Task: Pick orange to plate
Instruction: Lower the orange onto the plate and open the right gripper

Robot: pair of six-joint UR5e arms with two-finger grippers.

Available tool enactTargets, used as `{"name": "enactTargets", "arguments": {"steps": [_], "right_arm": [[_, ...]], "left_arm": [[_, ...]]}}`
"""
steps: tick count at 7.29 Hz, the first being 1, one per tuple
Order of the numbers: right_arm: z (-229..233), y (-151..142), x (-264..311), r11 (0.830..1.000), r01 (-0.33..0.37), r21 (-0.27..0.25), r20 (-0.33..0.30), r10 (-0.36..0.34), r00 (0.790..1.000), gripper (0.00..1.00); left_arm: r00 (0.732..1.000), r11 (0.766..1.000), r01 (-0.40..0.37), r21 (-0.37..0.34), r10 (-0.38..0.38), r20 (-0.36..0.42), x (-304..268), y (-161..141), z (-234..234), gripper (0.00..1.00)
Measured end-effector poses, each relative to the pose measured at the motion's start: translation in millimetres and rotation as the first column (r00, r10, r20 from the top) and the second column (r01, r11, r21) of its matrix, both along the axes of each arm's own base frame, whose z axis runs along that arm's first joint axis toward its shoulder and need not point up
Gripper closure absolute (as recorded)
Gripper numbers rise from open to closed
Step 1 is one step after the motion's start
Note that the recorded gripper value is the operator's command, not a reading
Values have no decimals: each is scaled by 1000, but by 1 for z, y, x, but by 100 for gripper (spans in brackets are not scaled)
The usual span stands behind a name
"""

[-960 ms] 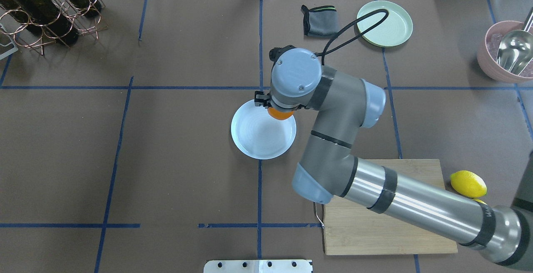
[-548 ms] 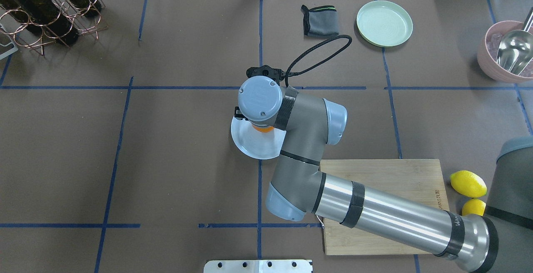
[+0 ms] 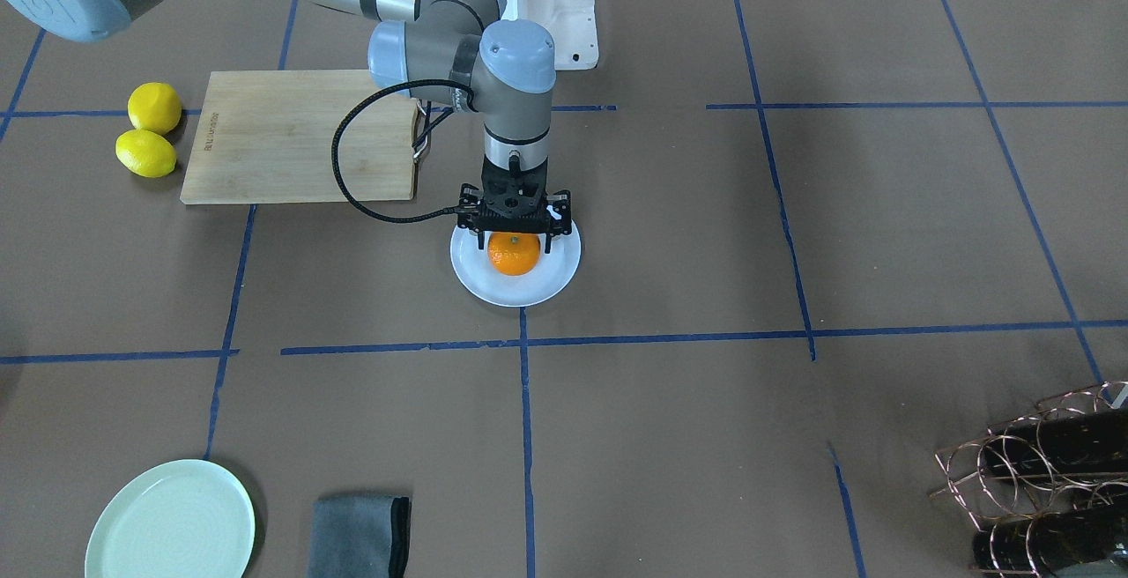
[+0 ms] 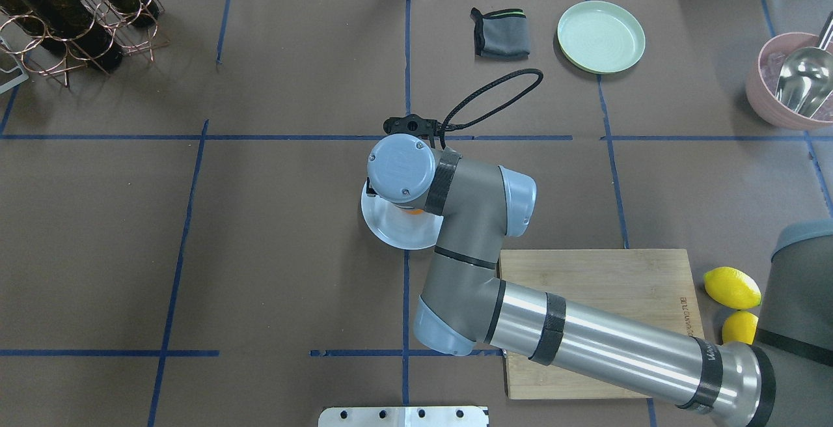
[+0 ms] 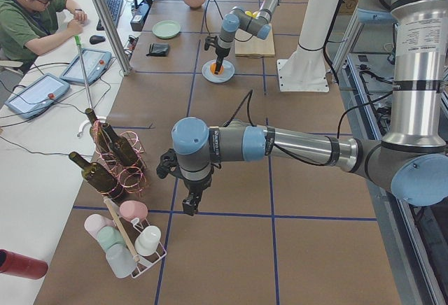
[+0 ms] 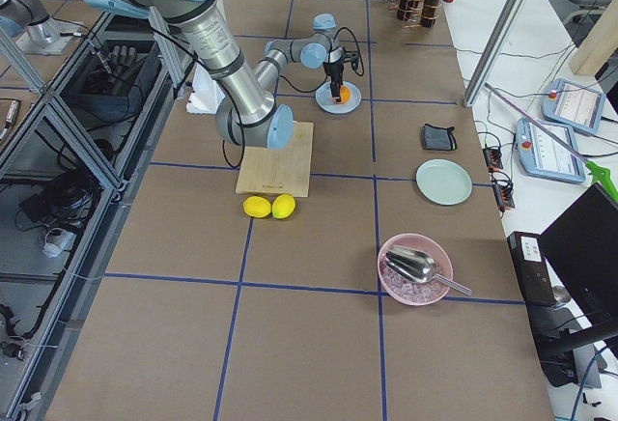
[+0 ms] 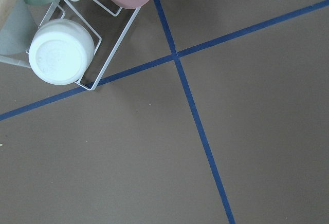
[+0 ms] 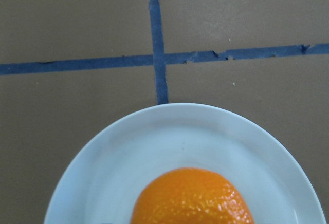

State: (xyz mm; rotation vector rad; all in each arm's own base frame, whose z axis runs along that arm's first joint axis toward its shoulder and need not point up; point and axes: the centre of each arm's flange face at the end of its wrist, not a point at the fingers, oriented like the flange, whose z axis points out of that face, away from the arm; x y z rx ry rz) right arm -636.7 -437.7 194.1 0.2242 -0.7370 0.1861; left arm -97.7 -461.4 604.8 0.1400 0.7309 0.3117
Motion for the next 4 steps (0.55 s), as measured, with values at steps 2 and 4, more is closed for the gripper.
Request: {"name": "enactTargets", "arguments": {"steps": [2, 4], "right_arm": [[-27, -26, 45, 1000, 22, 9, 46, -22, 999, 0], [-27, -78, 142, 994, 104, 29, 62, -106, 992, 0]], "left_arm": [[1000, 1000, 0, -2, 0, 0, 0, 0, 1, 0], [1000, 1000, -4, -12, 4, 1, 0, 2, 7, 0]]}}
